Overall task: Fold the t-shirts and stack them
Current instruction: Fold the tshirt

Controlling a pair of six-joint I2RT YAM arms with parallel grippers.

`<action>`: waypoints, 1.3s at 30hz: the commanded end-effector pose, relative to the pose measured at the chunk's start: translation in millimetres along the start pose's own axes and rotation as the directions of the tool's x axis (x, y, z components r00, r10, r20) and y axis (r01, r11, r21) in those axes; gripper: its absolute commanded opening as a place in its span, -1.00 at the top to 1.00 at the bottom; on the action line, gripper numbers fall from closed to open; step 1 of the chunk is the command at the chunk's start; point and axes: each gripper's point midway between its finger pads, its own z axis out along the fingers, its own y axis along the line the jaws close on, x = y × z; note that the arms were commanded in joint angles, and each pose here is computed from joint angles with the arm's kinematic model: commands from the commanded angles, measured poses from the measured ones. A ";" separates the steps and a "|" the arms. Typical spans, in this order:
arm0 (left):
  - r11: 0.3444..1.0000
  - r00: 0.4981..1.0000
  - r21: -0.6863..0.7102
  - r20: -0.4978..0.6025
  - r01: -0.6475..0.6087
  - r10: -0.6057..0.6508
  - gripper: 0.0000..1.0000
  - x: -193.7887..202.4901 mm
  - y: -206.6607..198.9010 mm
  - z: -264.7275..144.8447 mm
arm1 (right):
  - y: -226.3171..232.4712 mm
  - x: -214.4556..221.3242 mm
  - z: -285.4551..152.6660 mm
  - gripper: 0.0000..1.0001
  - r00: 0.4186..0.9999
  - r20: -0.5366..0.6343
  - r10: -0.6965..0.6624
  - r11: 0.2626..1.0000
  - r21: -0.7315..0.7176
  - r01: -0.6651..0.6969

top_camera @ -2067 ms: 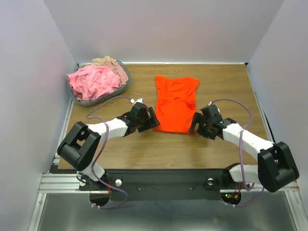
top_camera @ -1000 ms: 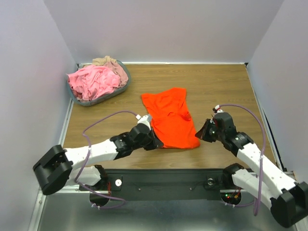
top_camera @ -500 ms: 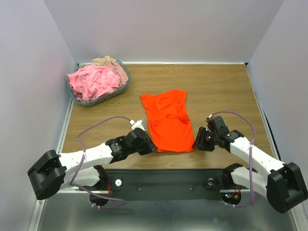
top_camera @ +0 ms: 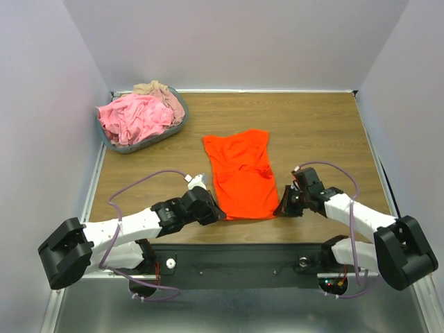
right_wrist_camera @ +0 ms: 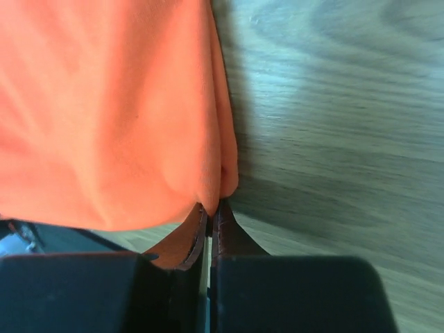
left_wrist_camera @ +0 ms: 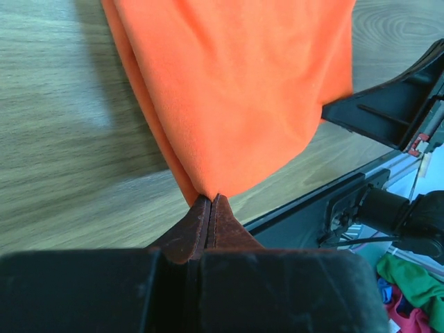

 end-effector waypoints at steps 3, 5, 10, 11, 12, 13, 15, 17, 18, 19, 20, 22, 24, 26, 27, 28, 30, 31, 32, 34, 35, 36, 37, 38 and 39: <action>0.998 0.997 0.053 0.080 -0.013 0.008 1.00 -19.4 -19.9 -13.5 | 40.3 -36.4 -29.1 0.99 0.983 0.174 -0.057 0.990 -0.117 0.078; 0.997 0.991 0.079 0.135 -0.017 0.007 1.00 -33.8 -33.6 -19.8 | 58.2 -55.6 -49.4 0.99 0.967 0.248 -0.061 0.986 -0.137 0.097; 0.998 0.971 0.035 0.238 -0.046 0.036 1.00 -70.4 -46.2 -32.1 | 85.6 -99.2 -77.4 0.99 0.926 0.373 -0.057 0.986 -0.124 0.111; 0.997 0.963 0.039 0.263 -0.064 0.051 1.00 -82.5 -55.3 -36.7 | 98.8 -114.6 -85.4 0.99 0.914 0.401 -0.058 0.984 -0.130 0.120; 0.997 0.961 0.027 0.269 -0.071 0.061 1.00 -88.8 -55.9 -34.6 | 103.7 -122.9 -88.5 0.99 0.907 0.417 -0.058 0.985 -0.126 0.121; 0.997 0.958 0.021 0.278 -0.075 0.066 1.00 -96.5 -56.8 -34.6 | 108.9 -134.1 -93.7 0.99 0.893 0.445 -0.061 0.986 -0.115 0.125; 0.997 0.948 0.005 0.310 -0.075 0.069 1.00 -123.1 -58.2 -33.9 | 124.2 -157.8 -101.0 0.99 0.874 0.481 -0.063 0.986 -0.107 0.130; 0.999 0.932 -0.008 0.360 -0.050 0.049 1.00 -151.9 -58.6 -37.7 | 129.8 -174.9 -102.5 0.99 0.858 0.509 -0.074 0.988 -0.079 0.132; 0.998 0.926 -0.024 0.371 -0.058 0.063 1.00 -160.8 -56.7 -34.9 | 142.6 -189.1 -113.4 0.99 0.837 0.541 -0.079 0.985 -0.085 0.149; 0.999 0.914 -0.022 0.402 -0.049 0.054 1.00 -177.3 -60.2 -38.6 | 140.1 -198.1 -104.2 0.99 0.838 0.538 -0.091 0.989 -0.052 0.141; 0.998 0.908 -0.030 0.414 -0.049 0.057 1.00 -185.6 -60.4 -39.1 | 145.1 -205.6 -105.7 0.99 0.832 0.546 -0.095 0.988 -0.051 0.146; 0.997 0.901 -0.050 0.427 -0.060 0.075 1.00 -202.1 -63.9 -36.0 | 153.6 -228.8 -107.7 0.99 0.811 0.576 -0.106 0.989 -0.027 0.148; 0.996 0.900 -0.078 0.428 -0.049 0.078 1.00 -218.4 -55.6 -28.4 | 156.9 -243.1 -106.7 0.99 0.802 0.587 -0.109 0.989 -0.015 0.145; 0.995 0.889 -0.085 0.448 -0.060 0.092 1.00 -237.4 -57.4 -27.9 | 158.1 -263.5 -103.2 0.99 0.798 0.594 -0.101 0.991 -0.008 0.131; 0.993 0.901 -0.093 0.422 -0.068 0.101 1.00 -239.4 -53.3 -16.7 | 158.7 -270.3 -102.5 0.99 0.798 0.595 -0.097 0.992 -0.011 0.128; 0.993 0.893 -0.104 0.440 -0.056 0.096 1.00 -256.0 -49.8 -18.4 | 159.7 -281.1 -104.5 0.99 0.793 0.602 -0.093 0.992 -0.016 0.129; 0.988 0.903 -0.150 0.421 -0.027 0.089 1.00 -265.5 -33.1 -3.7 | 155.2 -291.1 -85.6 0.99 0.816 0.571 -0.094 0.992 -0.012 0.123; 0.985 0.897 -0.171 0.435 0.000 0.076 1.00 -274.2 -26.1 -1.8 | 153.4 -296.4 -80.8 0.99 0.818 0.566 -0.108 0.991 -0.004 0.134; 0.985 0.892 -0.170 0.447 0.005 0.072 1.00 -284.8 -29.2 -1.3 | 151.3 -304.1 -78.3 0.99 0.812 0.572 -0.114 0.991 0.013 0.130; 0.980 0.889 -0.195 0.453 0.032 0.061 1.00 -300.6 -20.9 9.9 | 145.4 -324.4 -62.7 0.99 0.809 0.571 -0.143 0.989 0.055 0.136; 0.979 0.889 -0.201 0.454 0.039 0.057 1.00 -306.2 -18.3 13.8 | 144.0 -330.0 -55.6 0.99 0.812 0.564 -0.147 0.989 0.062 0.136; 0.976 0.901 -0.214 0.430 0.040 0.057 1.00 -307.3 -10.9 27.6 | 144.6 -342.2 -46.6 0.99 0.815 0.562 -0.145 0.989 0.058 0.136; 0.974 0.901 -0.220 0.431 0.046 0.055 1.00 -312.4 -7.9 32.4 | 143.9 -346.1 -37.9 0.99 0.824 0.547 -0.148 0.988 0.051 0.144; 0.975 0.892 -0.214 0.449 0.050 0.053 1.00 -326.5 -11.2 32.7 | 142.9 -351.3 -33.1 0.99 0.827 0.543 -0.146 0.988 0.048 0.144; 0.968 0.903 -0.242 0.427 0.064 0.047 1.00 -327.4 1.7 48.3 | 144.5 -356.8 -29.2 0.99 0.828 0.542 -0.145 0.988 0.041 0.146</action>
